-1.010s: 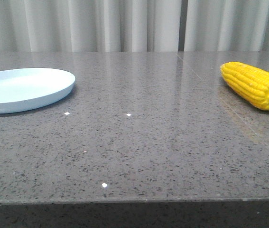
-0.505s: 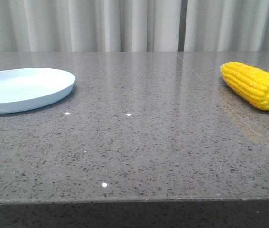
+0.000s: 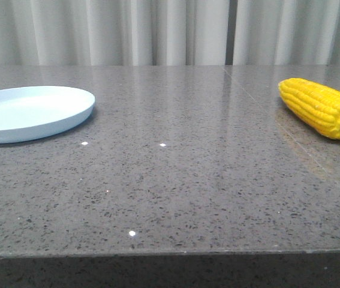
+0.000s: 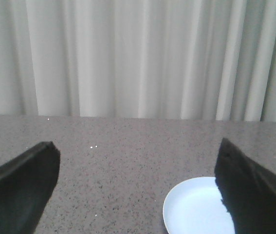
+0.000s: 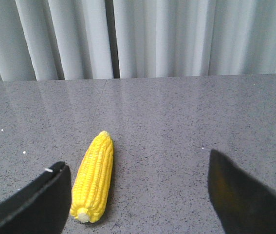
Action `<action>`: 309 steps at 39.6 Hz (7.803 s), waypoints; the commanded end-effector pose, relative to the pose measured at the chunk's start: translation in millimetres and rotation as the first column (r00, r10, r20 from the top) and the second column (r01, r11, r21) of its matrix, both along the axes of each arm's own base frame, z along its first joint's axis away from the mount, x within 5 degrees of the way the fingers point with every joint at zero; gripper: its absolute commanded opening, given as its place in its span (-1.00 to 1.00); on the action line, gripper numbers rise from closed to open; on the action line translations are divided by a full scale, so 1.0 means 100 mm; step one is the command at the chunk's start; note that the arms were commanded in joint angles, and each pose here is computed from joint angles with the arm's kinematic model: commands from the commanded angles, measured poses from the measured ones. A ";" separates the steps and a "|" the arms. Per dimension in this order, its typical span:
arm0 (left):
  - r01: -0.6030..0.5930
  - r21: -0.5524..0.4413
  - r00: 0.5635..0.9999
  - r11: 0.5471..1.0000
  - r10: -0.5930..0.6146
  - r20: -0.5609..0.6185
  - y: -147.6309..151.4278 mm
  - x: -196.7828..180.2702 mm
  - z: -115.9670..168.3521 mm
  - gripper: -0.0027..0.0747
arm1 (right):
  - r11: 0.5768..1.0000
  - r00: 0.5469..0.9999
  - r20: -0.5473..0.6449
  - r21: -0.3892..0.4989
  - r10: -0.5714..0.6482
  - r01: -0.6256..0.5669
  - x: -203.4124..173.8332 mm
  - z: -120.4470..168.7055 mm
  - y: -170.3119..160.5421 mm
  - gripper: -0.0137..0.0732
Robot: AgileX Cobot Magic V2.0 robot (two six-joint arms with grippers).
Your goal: Place corn on plate with both arms
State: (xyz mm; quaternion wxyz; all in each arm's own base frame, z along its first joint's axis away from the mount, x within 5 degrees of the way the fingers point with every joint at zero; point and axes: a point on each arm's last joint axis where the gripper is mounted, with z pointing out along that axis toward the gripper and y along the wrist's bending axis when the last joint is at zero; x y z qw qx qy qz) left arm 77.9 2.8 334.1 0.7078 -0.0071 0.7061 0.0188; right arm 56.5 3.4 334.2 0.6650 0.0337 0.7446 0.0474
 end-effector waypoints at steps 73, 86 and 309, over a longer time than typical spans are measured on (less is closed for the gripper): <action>0.139 -0.047 0.364 0.989 -0.095 -0.927 -0.42 2.58 -0.49 -0.98 | 1.000 0.995 0.100 -0.018 -0.014 0.016 0.01 0.17 -0.01 0.70; 0.172 -0.287 0.349 0.942 -0.331 -0.877 -0.63 2.58 -0.33 -0.98 | 1.000 0.995 0.100 -0.018 -0.014 0.016 0.01 0.17 -0.01 0.70; 0.331 0.026 0.928 0.943 -0.330 0.175 -0.06 -0.68 -0.16 -0.98 | 0.973 0.515 -0.827 0.164 0.225 -0.162 2.76 -0.50 0.55 0.02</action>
